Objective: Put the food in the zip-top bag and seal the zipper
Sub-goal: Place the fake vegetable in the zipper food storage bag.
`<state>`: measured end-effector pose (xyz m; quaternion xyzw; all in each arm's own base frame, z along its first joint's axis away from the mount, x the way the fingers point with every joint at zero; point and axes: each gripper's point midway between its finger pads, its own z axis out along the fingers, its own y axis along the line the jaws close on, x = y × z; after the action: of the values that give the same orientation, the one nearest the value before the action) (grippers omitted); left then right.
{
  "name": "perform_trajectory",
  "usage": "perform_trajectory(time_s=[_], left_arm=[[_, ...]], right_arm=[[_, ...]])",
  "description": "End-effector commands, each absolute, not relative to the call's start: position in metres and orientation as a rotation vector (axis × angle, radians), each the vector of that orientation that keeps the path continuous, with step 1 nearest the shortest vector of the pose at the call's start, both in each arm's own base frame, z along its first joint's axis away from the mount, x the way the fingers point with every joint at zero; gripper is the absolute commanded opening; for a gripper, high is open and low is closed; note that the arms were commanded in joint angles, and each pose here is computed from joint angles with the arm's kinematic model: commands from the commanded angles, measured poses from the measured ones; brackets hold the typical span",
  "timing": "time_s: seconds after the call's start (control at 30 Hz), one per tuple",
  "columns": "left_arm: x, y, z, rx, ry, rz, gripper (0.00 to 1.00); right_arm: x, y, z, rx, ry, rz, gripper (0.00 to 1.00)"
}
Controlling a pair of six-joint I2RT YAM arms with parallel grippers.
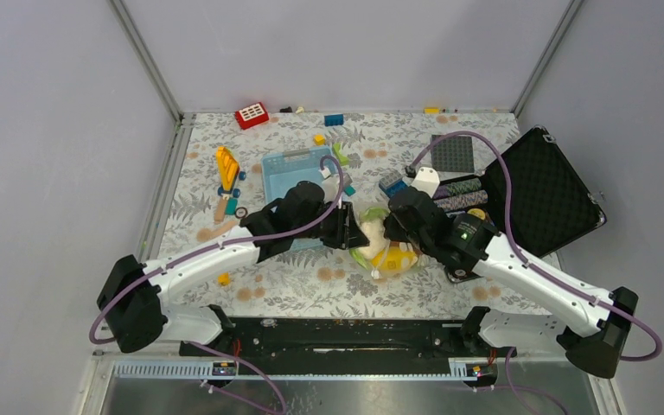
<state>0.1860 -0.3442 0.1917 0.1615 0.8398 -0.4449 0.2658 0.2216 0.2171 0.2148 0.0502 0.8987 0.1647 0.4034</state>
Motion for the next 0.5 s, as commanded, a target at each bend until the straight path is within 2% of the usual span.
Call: perform_trajectory(time_s=[0.0,0.3,0.47], left_arm=[[0.197,-0.357,0.209,0.491,2.221,-1.185,0.00],[0.210,-0.360,0.193,0.469,2.258,-1.118,0.00],[0.212,-0.367,0.198,0.446,2.265,-1.148,0.00]], right_arm=[[0.212,0.262,0.251,0.036,2.183,0.749,0.00],[0.199,0.266,0.295,0.052,1.995,1.010,0.00],[0.196,0.268,0.292,0.063,1.989,1.045,0.00]])
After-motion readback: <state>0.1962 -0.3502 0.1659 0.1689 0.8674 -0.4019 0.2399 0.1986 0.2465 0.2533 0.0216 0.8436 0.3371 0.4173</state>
